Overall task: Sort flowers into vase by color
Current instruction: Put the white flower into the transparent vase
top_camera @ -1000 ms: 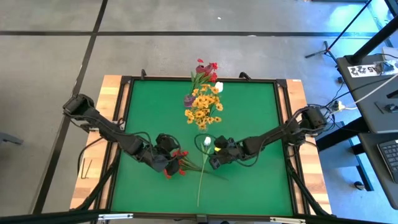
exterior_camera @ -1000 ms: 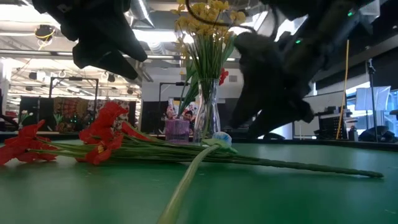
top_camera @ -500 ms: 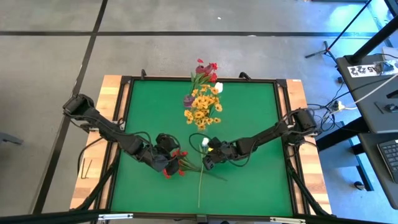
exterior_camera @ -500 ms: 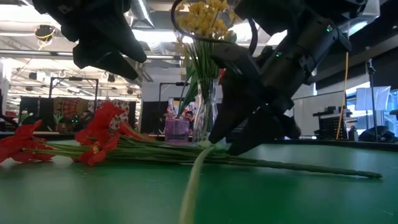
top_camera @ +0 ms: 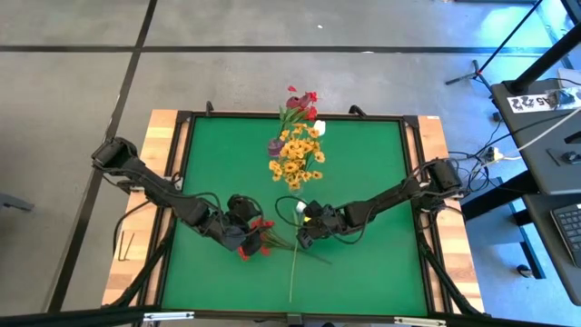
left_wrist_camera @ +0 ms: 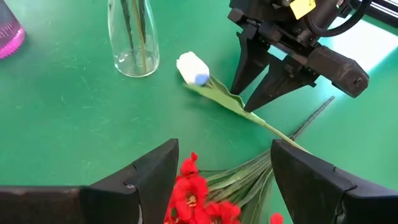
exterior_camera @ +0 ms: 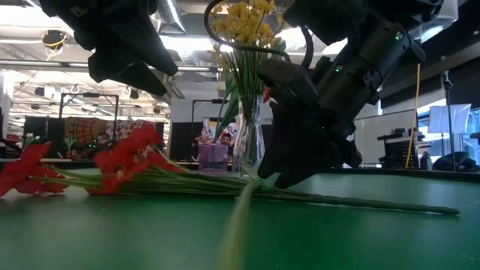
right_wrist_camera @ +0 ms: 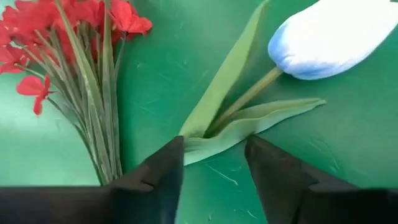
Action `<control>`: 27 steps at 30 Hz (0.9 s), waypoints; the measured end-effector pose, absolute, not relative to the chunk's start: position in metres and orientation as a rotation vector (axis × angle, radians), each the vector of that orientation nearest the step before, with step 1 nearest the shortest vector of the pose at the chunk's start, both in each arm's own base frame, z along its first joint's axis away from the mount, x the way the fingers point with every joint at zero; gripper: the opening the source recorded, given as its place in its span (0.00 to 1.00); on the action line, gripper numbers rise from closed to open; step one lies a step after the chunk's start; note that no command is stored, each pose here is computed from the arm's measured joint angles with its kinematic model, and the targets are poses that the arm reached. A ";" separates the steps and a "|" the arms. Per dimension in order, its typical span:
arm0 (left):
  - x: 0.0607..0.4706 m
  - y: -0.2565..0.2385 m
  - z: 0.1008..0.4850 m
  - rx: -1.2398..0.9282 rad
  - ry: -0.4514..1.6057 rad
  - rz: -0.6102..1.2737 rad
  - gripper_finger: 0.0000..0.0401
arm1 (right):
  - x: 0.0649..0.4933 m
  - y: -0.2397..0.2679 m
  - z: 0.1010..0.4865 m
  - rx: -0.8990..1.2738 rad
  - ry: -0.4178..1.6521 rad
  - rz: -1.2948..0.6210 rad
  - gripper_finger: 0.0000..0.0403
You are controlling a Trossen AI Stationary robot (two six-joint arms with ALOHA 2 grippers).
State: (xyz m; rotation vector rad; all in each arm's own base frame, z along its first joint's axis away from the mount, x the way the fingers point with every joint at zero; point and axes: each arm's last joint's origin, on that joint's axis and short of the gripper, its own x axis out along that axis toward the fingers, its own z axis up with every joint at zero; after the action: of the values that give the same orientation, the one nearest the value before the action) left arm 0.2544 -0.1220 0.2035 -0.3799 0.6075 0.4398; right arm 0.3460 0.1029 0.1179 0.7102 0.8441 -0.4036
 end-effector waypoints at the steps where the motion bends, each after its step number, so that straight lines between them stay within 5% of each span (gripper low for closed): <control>1: 0.254 -0.122 0.204 -0.378 0.604 0.443 0.62 | 0.346 0.103 0.118 0.710 0.843 -0.404 0.39; 10: 0.254 -0.121 0.204 -0.372 0.592 0.457 0.62 | 0.348 0.104 0.119 0.706 0.831 -0.360 0.03; 27: 0.254 -0.121 0.204 -0.369 0.595 0.458 0.62 | 0.312 0.095 0.201 0.649 0.850 -0.242 0.01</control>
State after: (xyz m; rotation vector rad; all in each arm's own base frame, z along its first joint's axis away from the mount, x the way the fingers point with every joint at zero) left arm 0.2542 -0.1213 0.2037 -0.3693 0.5949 0.4580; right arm 0.3120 0.0946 0.2014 0.6494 0.8501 -0.2420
